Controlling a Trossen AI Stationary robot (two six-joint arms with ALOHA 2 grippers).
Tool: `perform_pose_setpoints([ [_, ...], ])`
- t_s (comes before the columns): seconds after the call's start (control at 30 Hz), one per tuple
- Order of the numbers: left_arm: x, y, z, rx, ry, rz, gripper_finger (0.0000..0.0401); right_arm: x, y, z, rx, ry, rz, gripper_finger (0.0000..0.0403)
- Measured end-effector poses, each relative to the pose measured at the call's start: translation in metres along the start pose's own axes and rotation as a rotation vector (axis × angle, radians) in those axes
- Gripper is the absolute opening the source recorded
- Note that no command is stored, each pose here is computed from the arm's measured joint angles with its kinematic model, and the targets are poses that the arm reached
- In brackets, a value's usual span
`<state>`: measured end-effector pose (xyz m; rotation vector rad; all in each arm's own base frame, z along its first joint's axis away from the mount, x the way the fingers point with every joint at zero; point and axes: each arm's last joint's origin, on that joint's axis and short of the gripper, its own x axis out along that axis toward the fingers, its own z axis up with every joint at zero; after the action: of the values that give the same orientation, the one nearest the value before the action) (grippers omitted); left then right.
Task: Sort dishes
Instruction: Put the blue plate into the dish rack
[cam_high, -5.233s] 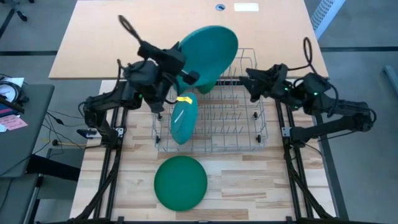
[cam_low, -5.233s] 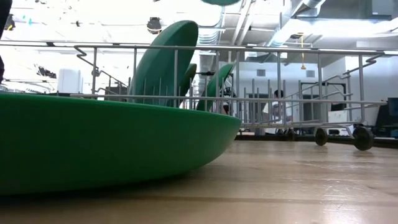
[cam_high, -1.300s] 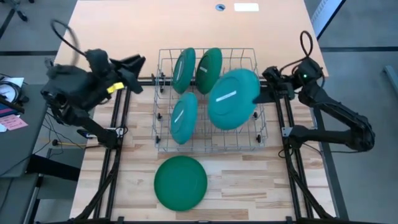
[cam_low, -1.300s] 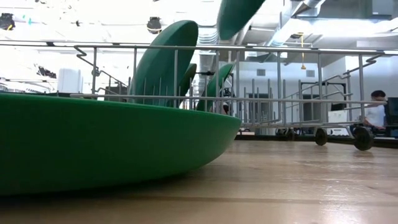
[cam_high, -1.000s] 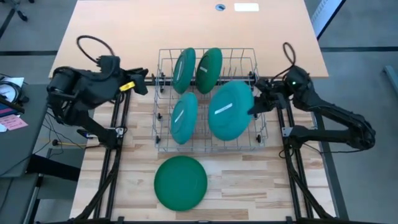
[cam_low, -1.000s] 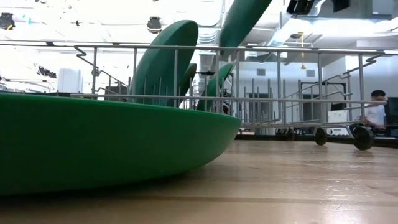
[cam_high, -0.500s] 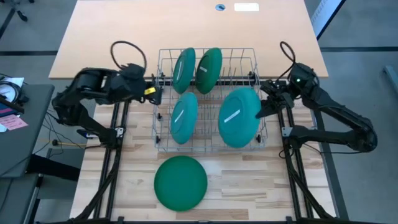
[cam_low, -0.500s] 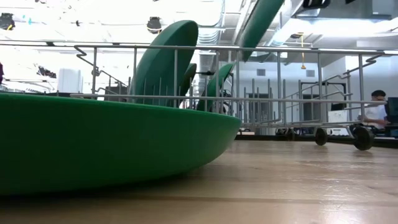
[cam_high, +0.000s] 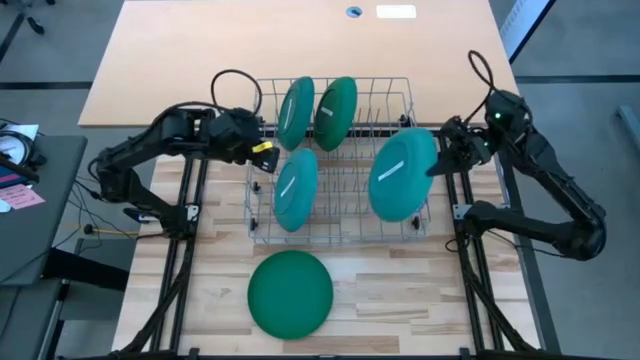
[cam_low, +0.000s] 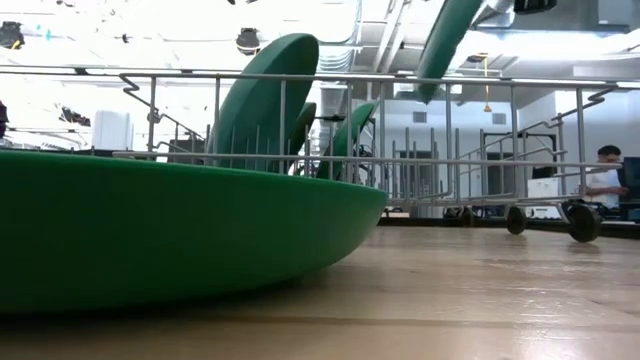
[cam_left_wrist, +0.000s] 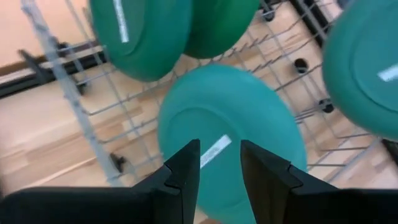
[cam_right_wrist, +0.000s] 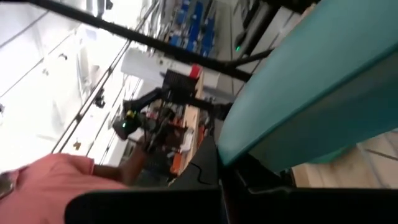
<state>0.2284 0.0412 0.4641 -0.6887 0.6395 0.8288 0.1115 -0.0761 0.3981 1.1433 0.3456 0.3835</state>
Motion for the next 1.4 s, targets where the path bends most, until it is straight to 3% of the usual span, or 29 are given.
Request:
perform_pose_setpoints([
  [0.27,0.005,-0.002,0.003,0.0,0.0,-0.04,0.0109,-0.001,-0.014,-0.009,0.072,0.027,-0.059,0.0],
  [0.9,0.005,-0.002,0.003,-0.007,0.005,-0.043,0.0109,0.02,-0.041,0.015,0.017,0.058,-0.134,0.0],
  [1.4,0.006,0.0,0.004,-0.005,-0.006,-0.023,0.0109,0.018,-0.055,0.005,0.031,0.099,-0.249,0.0003],
])
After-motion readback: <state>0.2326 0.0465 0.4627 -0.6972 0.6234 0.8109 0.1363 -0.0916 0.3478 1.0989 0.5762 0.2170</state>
